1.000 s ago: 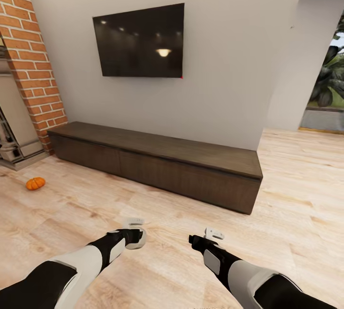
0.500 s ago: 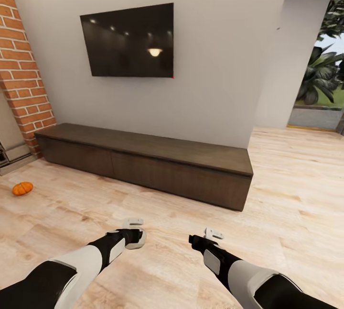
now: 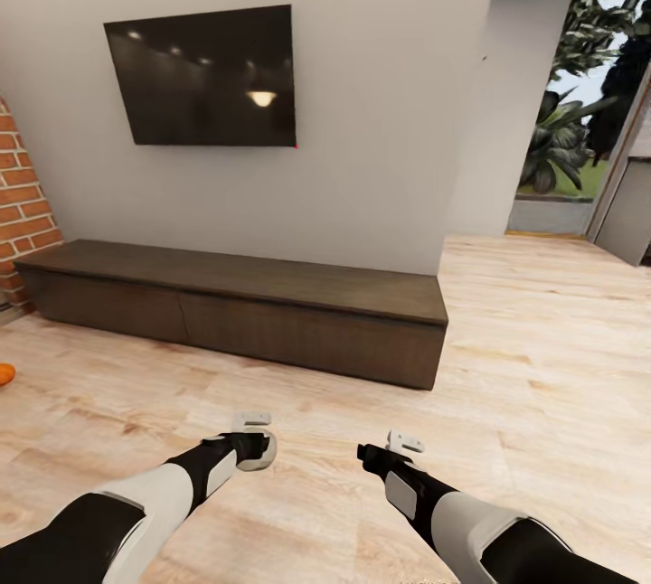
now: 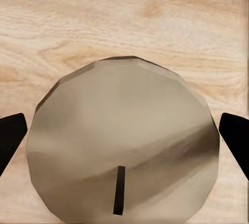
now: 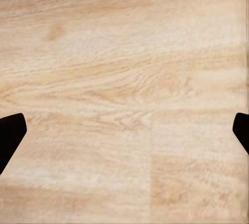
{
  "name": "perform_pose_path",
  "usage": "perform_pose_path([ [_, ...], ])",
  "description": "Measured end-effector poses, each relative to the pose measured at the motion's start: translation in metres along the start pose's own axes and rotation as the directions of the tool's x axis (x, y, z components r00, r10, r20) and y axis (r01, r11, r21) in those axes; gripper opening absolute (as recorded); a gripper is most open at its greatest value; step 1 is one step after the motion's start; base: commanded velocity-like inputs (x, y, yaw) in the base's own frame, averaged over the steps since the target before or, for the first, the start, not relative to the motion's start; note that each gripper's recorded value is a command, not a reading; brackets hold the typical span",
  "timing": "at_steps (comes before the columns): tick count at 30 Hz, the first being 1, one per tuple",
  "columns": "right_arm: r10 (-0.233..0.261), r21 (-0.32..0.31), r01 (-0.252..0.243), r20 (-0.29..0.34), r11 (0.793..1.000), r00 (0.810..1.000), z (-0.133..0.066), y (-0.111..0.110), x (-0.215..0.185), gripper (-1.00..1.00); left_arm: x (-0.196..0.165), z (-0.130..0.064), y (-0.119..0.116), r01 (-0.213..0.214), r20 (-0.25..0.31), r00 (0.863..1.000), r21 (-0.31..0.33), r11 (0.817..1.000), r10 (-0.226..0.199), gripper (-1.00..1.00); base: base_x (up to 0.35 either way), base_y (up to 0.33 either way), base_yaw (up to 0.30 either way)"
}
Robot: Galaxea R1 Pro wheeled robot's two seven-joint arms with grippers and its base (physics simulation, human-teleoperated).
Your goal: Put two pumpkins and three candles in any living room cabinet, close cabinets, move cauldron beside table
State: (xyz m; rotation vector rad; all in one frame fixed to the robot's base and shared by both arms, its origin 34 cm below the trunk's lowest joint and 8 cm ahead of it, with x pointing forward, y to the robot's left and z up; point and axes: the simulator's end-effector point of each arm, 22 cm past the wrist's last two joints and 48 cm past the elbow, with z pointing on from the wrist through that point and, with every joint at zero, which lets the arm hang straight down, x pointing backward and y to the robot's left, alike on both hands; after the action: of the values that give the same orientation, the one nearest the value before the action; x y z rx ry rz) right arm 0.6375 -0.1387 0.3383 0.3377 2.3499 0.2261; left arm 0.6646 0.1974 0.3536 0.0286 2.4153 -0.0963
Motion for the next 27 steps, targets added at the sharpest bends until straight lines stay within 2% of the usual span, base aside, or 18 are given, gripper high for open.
perform_pose_path([
  [8, 0.000, 0.000, 0.000, 0.000, 1.000, 1.000, 0.0000, 0.0001, 0.0000, 1.00, -0.0008, -0.0001, 0.0023, 0.000, 0.002, 1.000, -0.003, 1.000, 0.000, -1.00, 0.000, 0.000, -0.084],
  [18, 0.000, 0.000, 0.000, 0.000, 1.000, 1.000, 0.0000, 0.0001, 0.0000, 1.00, -0.0012, -0.0001, 0.0037, 0.001, 0.004, 1.000, -0.004, 1.000, -0.001, -1.00, 0.002, 0.005, -0.009],
  [27, 0.000, -0.001, 0.000, 0.000, 1.000, 1.000, -0.0002, 0.0003, 0.0000, 1.00, -0.0013, -0.0003, 0.0037, 0.001, 0.003, 1.000, -0.005, 1.000, -0.001, -1.00, 0.139, 0.244, 0.000],
])
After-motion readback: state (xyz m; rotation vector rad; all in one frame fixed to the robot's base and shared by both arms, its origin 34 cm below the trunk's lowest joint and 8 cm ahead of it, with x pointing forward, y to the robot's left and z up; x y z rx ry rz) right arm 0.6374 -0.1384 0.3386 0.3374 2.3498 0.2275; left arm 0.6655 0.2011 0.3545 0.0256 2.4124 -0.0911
